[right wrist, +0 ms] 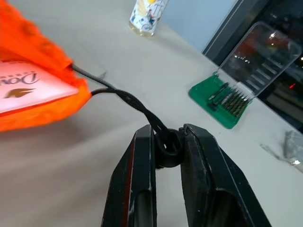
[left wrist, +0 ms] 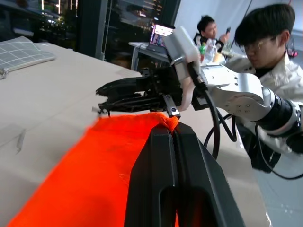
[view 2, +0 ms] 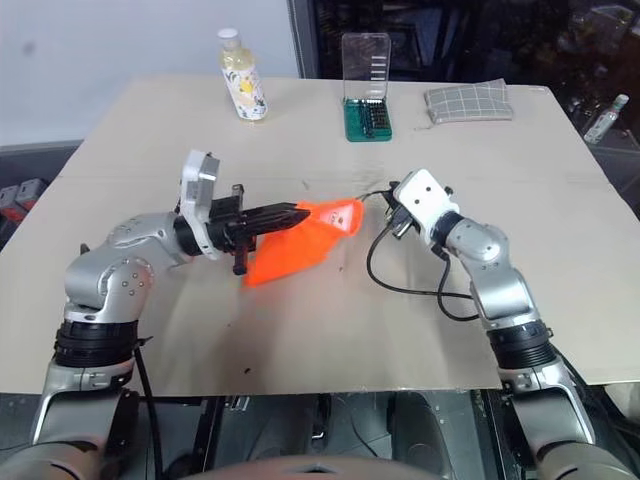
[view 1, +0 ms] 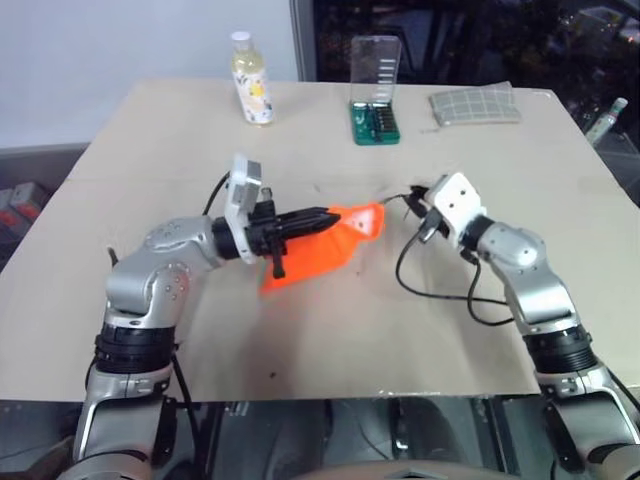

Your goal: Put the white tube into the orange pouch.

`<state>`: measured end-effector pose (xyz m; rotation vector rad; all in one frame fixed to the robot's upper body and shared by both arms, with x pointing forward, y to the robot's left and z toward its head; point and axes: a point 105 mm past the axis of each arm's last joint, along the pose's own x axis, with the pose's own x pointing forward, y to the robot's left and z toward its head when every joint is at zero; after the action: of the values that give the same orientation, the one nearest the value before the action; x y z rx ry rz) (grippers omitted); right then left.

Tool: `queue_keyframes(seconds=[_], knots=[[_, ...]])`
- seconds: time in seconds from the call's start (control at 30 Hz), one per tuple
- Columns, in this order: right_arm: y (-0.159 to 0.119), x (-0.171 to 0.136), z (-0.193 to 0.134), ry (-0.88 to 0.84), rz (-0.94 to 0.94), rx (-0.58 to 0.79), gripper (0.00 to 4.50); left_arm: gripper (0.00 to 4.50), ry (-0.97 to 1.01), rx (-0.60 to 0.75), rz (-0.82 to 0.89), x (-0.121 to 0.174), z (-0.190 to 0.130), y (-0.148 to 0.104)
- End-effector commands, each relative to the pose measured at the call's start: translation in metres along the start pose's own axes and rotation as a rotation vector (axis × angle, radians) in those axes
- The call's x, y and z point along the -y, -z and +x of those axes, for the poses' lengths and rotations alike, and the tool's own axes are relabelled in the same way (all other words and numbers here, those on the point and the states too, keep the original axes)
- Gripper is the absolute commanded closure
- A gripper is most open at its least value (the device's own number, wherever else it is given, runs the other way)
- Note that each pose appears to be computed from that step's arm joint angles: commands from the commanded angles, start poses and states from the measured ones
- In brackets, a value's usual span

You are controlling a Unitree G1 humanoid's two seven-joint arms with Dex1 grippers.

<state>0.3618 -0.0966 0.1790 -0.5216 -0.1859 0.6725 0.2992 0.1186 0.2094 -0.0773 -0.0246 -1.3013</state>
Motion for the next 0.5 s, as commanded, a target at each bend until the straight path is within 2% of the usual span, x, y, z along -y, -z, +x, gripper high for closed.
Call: queue_keyframes(seconds=[0.03, 0.2, 0.3, 0.33, 0.43, 0.5], knots=[[-0.027, 0.017, -0.005, 0.059, -0.045, 0.075, 4.27, 4.5, -0.009, 0.048, 0.034, 0.001, -0.004, -0.016], [-0.044, 0.027, -0.008, 0.095, -0.122, 0.107, 4.27, 4.5, 0.014, 0.055, -0.047, 0.005, -0.001, -0.012], [-0.058, 0.028, -0.01, 0.091, -0.195, 0.126, 4.27, 3.65, 0.003, 0.033, -0.049, 0.009, 0.002, -0.008], [-0.063, 0.025, -0.012, 0.071, -0.234, 0.133, 4.27, 3.11, -0.055, 0.01, 0.013, 0.003, 0.005, -0.009], [-0.069, 0.014, -0.016, 0.017, -0.32, 0.134, 4.27, 1.93, -0.078, -0.026, 0.103, 0.0, 0.019, -0.022], [-0.071, 0.01, -0.017, 0.007, -0.346, 0.133, 4.27, 1.91, -0.15, -0.11, 0.172, -0.009, 0.026, -0.022]])
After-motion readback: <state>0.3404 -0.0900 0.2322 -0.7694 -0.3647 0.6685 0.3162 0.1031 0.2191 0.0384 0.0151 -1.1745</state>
